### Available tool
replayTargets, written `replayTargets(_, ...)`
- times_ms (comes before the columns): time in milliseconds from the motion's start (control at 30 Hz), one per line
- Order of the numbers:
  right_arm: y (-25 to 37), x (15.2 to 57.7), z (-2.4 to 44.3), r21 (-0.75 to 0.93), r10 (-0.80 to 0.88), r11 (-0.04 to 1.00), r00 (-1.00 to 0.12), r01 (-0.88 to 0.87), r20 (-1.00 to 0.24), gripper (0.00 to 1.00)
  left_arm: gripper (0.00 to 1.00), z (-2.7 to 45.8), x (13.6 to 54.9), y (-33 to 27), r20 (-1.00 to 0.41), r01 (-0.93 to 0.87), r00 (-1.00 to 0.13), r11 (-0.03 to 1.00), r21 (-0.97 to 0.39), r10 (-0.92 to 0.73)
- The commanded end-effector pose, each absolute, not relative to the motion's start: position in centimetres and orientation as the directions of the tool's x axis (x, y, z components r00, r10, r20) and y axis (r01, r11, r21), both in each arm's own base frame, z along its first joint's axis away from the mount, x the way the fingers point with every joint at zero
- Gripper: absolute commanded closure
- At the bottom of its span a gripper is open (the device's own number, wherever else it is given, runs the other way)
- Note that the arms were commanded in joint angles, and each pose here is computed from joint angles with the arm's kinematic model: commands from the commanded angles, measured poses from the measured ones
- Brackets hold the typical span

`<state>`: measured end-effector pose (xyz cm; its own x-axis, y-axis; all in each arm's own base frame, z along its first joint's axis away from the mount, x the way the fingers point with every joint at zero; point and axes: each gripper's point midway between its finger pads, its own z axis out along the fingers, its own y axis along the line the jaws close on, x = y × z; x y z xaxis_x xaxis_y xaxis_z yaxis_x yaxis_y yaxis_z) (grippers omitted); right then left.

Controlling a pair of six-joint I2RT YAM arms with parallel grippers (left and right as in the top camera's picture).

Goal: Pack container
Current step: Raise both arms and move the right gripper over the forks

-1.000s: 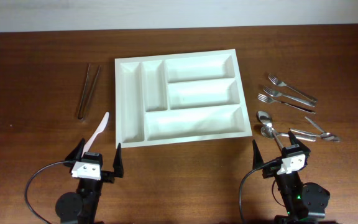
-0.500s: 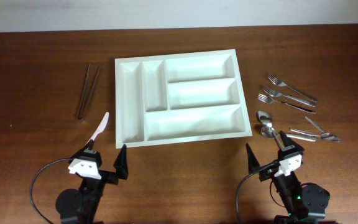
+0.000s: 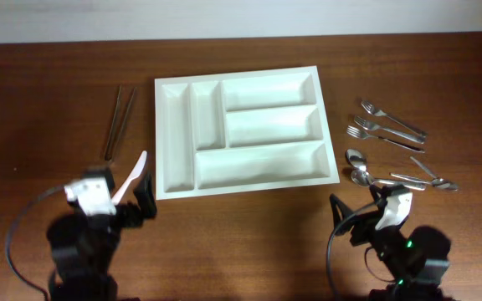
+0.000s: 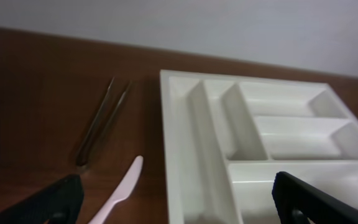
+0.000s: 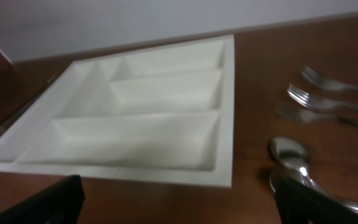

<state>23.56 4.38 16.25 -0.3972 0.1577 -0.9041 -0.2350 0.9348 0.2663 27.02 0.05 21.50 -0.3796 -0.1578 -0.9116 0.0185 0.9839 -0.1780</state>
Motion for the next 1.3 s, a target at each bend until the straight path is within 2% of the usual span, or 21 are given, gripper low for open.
replayTargets(0,3.4,25.4,20.1,0.235,0.137,0.953,-0.424,-0.19,-0.895,0.02,0.01,22.7,29.7,0.9,-0.888,0.025,-0.455,0.997,-0.078,-0.058)
replayTargets(133,3.0,28.1,23.1,0.11,-0.023,0.962,-0.476,-0.25,-0.879,0.01,0.01,23.5,32.7,1.3,-0.84,0.047,-0.543,0.998,-0.047,-0.014)
replayTargets(267,1.3,31.5,26.5,-0.008,-0.139,0.969,-0.52,-0.246,-0.843,0.01,0.01,24.8,35.9,1.8,-0.82,0.071,-0.572,0.997,-0.017,0.026)
replayTargets(367,0.7,33.3,28.7,0.001,-0.13,0.974,-0.569,-0.225,-0.812,0.01,0.01,25.5,37.7,2.3,-0.819,0.061,-0.573,0.998,-0.006,0.03)
replayTargets(433,1.0,33.7,29.5,0.07,-0.081,0.974,-0.623,-0.214,-0.778,0.01,0.01,25.7,38.4,2.5,-0.816,0.056,-0.577,0.998,0.0,0.032)
replayTargets(633,0.2,33.6,27.8,0.129,-0.04,0.978,-0.751,-0.165,-0.659,0.01,0.01,25.0,38.7,4.3,-0.799,-0.011,-0.601,0.999,0.048,0.032)
replayTargets(800,-3.5,34.6,24.1,0.218,0.145,0.975,-0.832,0.03,-0.535,0.01,0.01,24.9,38.2,7.0,-0.792,-0.06,-0.61,0.996,0.072,0.02)
replayTargets(1000,-8.3,36.1,20.1,0.273,0.33,0.935,-0.844,0.229,-0.423,0.01,0.01,24.6,37.5,10.4,-0.788,-0.149,-0.614,0.986,0.071,-0.036)
replayTargets(1133,-9.1,37.6,19.2,0.31,0.35,0.923,-0.833,0.228,-0.428,0.01,0.01,23.5,37.1,11.8,-0.762,-0.182,-0.644,0.981,0.063,-0.07)
replayTargets(1267,-9.8,38.9,19.8,0.266,0.288,0.949,-0.819,0.172,-0.497,0.01,0.01,21.4,37.0,11.7,-0.708,-0.164,-0.703,0.984,0.063,-0.072)
